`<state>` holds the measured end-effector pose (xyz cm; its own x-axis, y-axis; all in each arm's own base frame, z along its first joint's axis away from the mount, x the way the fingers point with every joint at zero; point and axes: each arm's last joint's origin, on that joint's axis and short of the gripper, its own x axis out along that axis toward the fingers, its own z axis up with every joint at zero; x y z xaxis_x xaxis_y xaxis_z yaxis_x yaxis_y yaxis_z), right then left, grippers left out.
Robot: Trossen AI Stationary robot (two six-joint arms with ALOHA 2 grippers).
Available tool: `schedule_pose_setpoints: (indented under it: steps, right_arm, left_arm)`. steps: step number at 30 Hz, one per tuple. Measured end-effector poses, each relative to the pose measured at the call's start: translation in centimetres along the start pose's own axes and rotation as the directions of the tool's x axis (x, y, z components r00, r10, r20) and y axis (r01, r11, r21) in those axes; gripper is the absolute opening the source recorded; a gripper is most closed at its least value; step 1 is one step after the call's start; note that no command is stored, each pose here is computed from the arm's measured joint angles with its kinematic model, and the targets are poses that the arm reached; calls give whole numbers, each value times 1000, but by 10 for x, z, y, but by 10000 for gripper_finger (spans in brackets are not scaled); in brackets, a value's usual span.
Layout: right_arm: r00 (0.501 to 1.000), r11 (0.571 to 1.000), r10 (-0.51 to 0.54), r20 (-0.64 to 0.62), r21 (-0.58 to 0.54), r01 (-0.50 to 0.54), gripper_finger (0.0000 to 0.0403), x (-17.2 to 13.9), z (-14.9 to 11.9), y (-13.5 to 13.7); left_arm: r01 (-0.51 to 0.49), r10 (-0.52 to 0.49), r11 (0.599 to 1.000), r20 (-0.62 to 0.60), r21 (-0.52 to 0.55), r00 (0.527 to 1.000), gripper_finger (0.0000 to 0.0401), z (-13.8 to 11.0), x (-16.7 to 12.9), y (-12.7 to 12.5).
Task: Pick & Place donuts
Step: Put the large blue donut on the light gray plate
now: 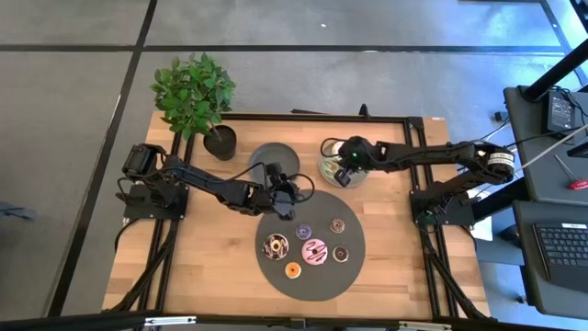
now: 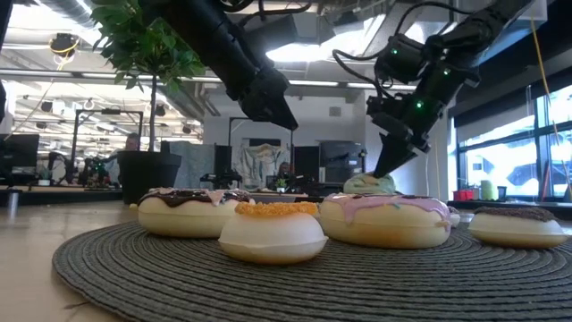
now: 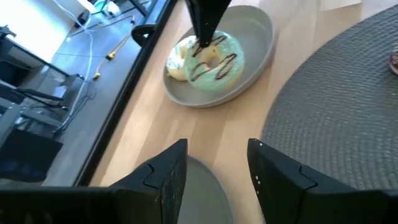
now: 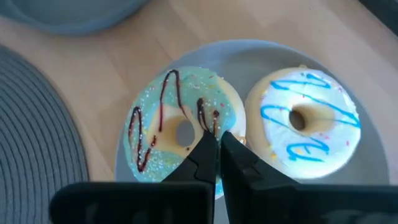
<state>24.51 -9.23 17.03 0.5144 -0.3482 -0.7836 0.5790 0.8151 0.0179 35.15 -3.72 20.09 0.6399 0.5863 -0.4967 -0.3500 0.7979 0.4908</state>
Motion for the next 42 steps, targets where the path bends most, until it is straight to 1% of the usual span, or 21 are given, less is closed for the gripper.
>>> schedule_pose_setpoints:
  steps: [5,18,29,33,38,42]
  right_arm:
    - [999,1000,10,46,11,-11,12,2,1,0]
    - [999,1000,-10,44,9,10,12,2,0,0]
    - [999,999,-11,44,33,9,12,2,0,0]
    - [998,999,-34,48,39,32,12,2,0,-1]
    - [999,998,-41,23,54,39,12,9,-3,0]
    - [999,998,-47,-3,43,47,12,19,-6,0]
  left_arm:
    - [16,-16,1000,2,-1,1000,164,0,0,0]
    - [19,-19,1000,3,-5,1000,164,0,0,-1]
    - [19,-19,1000,3,-3,1000,164,0,0,-1]
    - [19,-19,1000,3,-3,1000,164,0,0,-1]
    - [19,-19,1000,3,-2,1000,164,0,0,-1]
    - [19,-19,1000,3,-2,1000,164,0,0,-1]
